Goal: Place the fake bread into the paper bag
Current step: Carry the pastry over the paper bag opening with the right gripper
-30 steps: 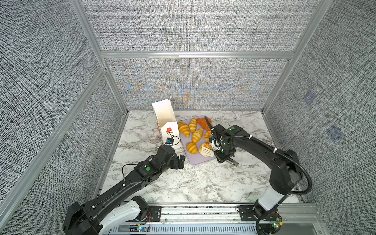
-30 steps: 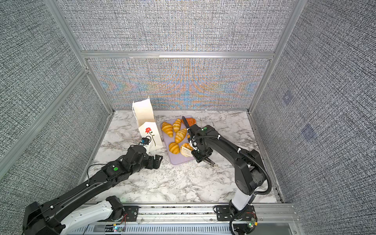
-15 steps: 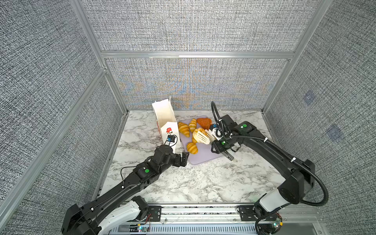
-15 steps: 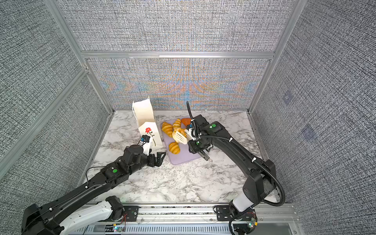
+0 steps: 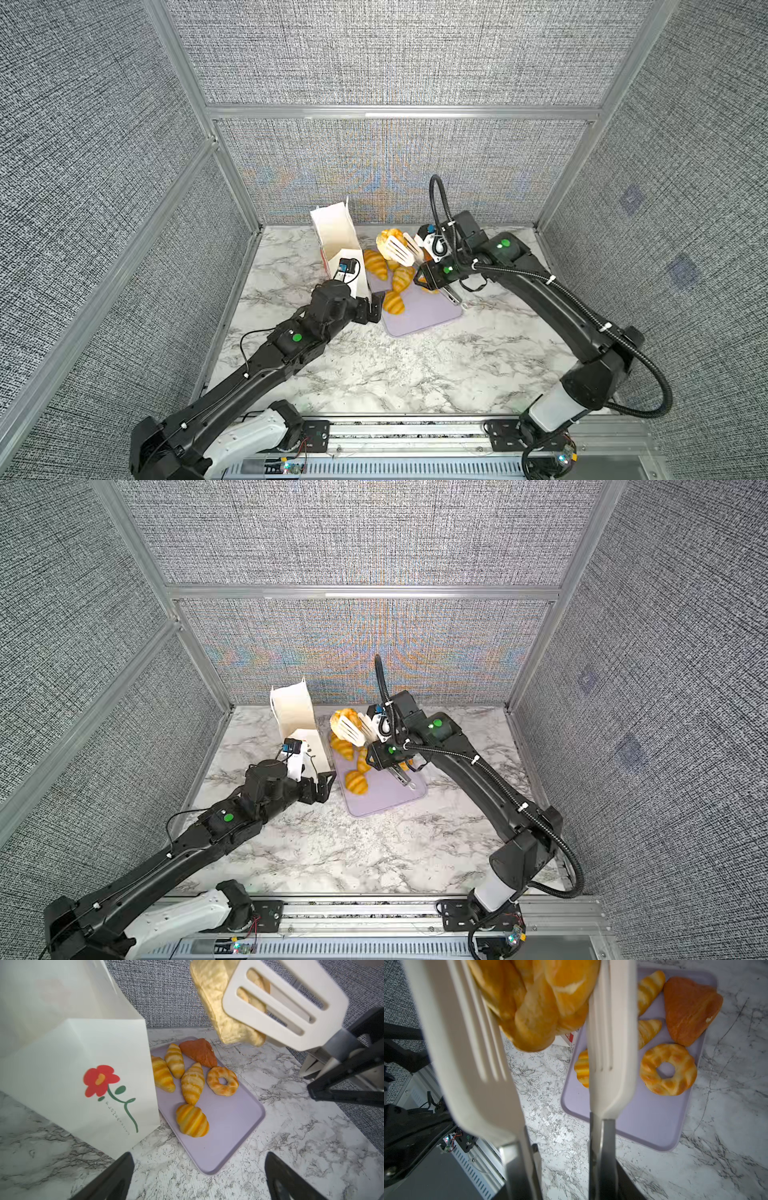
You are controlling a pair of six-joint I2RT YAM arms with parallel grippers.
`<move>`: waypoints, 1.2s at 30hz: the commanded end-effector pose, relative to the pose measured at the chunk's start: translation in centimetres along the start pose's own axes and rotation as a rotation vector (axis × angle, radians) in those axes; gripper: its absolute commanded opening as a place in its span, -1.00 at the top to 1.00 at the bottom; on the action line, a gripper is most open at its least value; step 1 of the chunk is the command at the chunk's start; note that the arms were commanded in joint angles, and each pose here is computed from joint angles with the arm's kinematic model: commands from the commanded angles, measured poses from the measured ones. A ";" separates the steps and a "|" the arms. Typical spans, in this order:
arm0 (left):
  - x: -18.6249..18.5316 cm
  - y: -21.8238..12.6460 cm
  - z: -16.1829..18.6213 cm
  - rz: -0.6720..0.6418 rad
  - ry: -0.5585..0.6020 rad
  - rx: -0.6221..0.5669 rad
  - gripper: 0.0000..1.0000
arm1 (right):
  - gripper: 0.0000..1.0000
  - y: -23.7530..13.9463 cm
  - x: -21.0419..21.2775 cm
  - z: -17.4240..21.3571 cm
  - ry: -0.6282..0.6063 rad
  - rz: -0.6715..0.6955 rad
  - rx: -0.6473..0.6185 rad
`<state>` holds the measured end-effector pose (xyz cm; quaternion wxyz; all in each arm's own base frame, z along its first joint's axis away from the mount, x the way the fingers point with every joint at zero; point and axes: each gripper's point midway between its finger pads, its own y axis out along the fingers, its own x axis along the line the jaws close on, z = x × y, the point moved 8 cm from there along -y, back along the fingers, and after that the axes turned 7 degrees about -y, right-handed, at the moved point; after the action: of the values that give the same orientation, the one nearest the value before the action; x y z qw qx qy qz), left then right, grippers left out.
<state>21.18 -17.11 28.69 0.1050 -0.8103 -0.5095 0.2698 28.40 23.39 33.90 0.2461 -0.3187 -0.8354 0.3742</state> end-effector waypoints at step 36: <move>6.7 -5.5 -1.2 -0.313 -0.112 -0.073 -0.99 | 0.01 6.9 6.0 -9.6 -0.104 -0.012 -0.143</move>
<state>19.97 -8.92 30.30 0.0776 -0.7197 -0.6340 0.2720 32.93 35.56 34.99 0.1960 -0.3029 -0.8732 0.3276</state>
